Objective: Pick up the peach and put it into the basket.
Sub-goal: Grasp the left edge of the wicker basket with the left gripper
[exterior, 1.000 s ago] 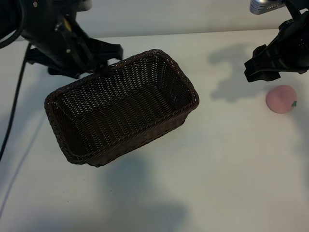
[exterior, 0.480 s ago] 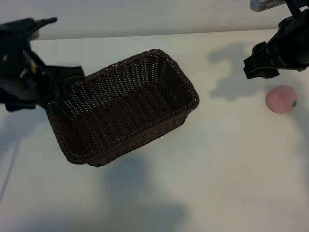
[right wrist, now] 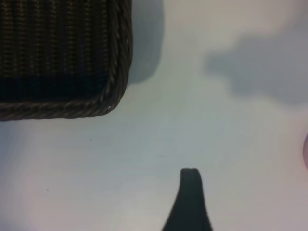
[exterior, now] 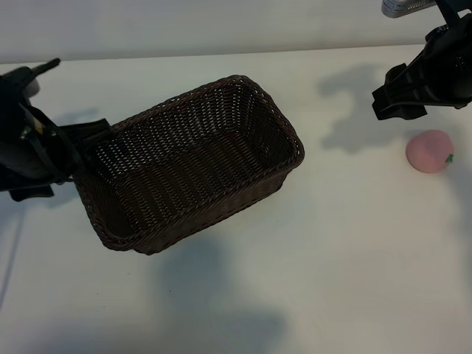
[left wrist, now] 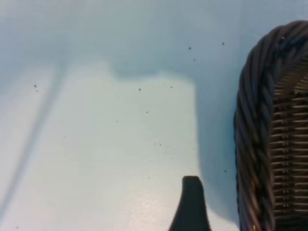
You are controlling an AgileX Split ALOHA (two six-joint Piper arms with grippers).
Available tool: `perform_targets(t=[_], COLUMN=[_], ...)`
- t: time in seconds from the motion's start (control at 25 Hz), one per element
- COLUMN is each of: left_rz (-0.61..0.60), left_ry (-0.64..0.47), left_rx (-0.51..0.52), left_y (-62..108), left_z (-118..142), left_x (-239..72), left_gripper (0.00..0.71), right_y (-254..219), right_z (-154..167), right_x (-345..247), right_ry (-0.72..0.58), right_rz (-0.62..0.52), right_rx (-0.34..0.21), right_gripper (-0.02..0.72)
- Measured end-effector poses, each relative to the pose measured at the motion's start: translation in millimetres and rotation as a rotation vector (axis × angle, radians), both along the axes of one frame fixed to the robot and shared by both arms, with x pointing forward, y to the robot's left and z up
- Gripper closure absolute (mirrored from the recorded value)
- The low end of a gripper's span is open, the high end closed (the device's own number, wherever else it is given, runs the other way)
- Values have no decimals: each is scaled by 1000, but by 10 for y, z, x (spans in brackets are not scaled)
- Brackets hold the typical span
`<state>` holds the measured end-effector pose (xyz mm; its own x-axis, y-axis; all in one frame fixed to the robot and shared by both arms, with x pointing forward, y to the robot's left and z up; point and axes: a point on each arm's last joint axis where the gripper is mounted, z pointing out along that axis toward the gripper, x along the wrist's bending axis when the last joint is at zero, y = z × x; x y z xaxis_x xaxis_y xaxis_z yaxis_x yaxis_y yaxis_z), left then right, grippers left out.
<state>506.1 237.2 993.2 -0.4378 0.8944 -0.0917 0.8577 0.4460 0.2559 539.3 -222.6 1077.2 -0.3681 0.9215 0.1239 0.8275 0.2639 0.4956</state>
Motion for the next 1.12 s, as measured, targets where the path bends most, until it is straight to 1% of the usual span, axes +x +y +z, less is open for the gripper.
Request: perform_targets(t=[0.24, 0.44, 0.56, 0.68, 0.88, 1.12], left_rz=[0, -11, -12, -18, -7, -1], left_ry=[56, 123, 133, 126, 153, 144], left_rx=[-48, -56, -55, -52, -55, -68], left_y=[-66, -101, -112, -114, -125, -139], left_z=[-224, -445, -536, -571, -661, -692], left_x=[88, 142, 176, 198, 210, 231], left_gripper=[122, 122, 122, 122, 122, 122], right_y=[0, 0, 0, 0, 0, 0], right_z=[0, 0, 0, 0, 0, 0], right_x=[0, 0, 0, 0, 0, 0], right_ry=[0, 0, 0, 0, 0, 0], right_rz=[0, 0, 0, 0, 0, 0], right_rx=[0, 0, 0, 0, 0, 0], right_gripper=[122, 122, 122, 122, 122, 122])
